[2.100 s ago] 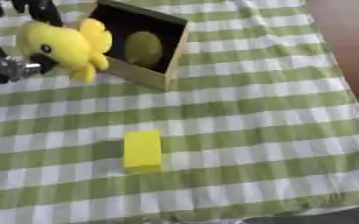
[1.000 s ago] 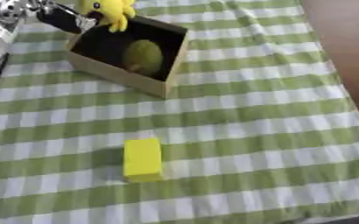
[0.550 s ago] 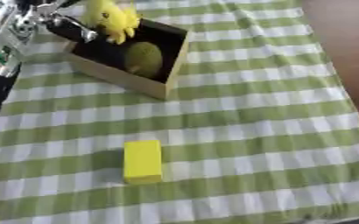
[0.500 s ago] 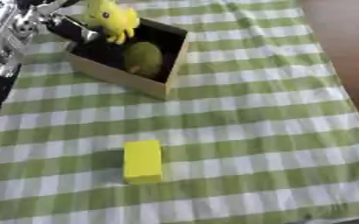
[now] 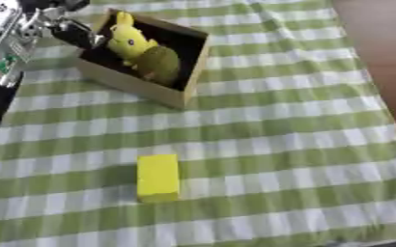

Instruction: Pick up objects on the table and place them in the box.

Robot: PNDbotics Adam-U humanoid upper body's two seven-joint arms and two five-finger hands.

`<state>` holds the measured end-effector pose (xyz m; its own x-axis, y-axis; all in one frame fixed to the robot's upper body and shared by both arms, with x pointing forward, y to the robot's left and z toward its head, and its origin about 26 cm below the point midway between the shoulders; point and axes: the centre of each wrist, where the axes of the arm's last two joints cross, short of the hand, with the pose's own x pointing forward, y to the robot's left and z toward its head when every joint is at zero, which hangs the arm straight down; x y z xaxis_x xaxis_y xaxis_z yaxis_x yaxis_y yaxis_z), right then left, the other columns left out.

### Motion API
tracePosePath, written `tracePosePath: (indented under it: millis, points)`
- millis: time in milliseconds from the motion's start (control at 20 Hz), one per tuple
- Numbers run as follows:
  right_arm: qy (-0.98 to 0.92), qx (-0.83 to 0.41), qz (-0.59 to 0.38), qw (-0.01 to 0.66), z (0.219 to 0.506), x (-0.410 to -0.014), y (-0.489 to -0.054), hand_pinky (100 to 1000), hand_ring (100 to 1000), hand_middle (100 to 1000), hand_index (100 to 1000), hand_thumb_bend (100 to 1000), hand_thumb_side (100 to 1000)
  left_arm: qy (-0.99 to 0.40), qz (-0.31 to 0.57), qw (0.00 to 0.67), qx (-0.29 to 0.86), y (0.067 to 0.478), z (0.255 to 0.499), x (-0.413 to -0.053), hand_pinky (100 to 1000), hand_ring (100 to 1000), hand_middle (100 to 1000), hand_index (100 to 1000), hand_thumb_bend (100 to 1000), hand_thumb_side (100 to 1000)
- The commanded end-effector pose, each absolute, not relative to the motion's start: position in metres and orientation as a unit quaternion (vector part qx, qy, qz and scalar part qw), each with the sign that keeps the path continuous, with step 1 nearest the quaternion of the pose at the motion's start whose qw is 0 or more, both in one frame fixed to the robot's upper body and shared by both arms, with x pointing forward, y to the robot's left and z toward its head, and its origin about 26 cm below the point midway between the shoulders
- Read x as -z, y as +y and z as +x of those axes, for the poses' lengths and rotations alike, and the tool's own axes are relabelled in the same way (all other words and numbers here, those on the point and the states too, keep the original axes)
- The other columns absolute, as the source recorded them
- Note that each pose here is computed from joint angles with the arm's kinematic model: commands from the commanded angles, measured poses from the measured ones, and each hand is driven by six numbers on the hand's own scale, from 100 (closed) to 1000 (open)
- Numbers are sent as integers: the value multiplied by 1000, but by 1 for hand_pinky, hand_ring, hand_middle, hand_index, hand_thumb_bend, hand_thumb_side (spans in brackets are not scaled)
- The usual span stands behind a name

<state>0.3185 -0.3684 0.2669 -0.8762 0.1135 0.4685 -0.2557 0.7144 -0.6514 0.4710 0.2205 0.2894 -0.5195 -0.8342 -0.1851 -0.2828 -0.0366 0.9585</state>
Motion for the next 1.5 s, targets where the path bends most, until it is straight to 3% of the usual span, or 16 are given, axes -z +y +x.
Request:
tracePosePath:
  millis: [50, 250, 700, 900, 1250, 1500]
  points:
    - [-893, -382, 29, 237, 316, -276, -374, 1000, 1000, 485, 895, 100, 523, -686, 428, 218, 546, 225, 459, -313, 760, 811, 773, 917, 219, 100]
    - [-892, -383, 24, 239, 314, -276, -376, 1000, 1000, 486, 895, 100, 523, -724, 388, 177, 542, 226, 426, -331, 744, 791, 754, 903, 105, 100]
    - [-892, -381, 21, 240, 312, -277, -378, 1000, 1000, 487, 894, 100, 523, -735, 242, 144, 617, 217, 304, -342, 738, 784, 751, 901, 100, 185]
    - [-894, -381, 22, 236, 312, -278, -377, 1000, 1000, 488, 893, 100, 523, -712, 197, 162, 654, 218, 296, -329, 746, 791, 759, 904, 100, 221]
    - [-895, -378, 23, 237, 311, -278, -376, 1000, 1000, 488, 893, 100, 523, -660, 180, 181, 707, 214, 297, -305, 780, 819, 783, 907, 100, 207]
    - [-893, -377, 23, 243, 312, -277, -377, 1000, 1000, 487, 894, 100, 523, -624, 175, 172, 742, 205, 297, -292, 811, 838, 786, 904, 100, 320]
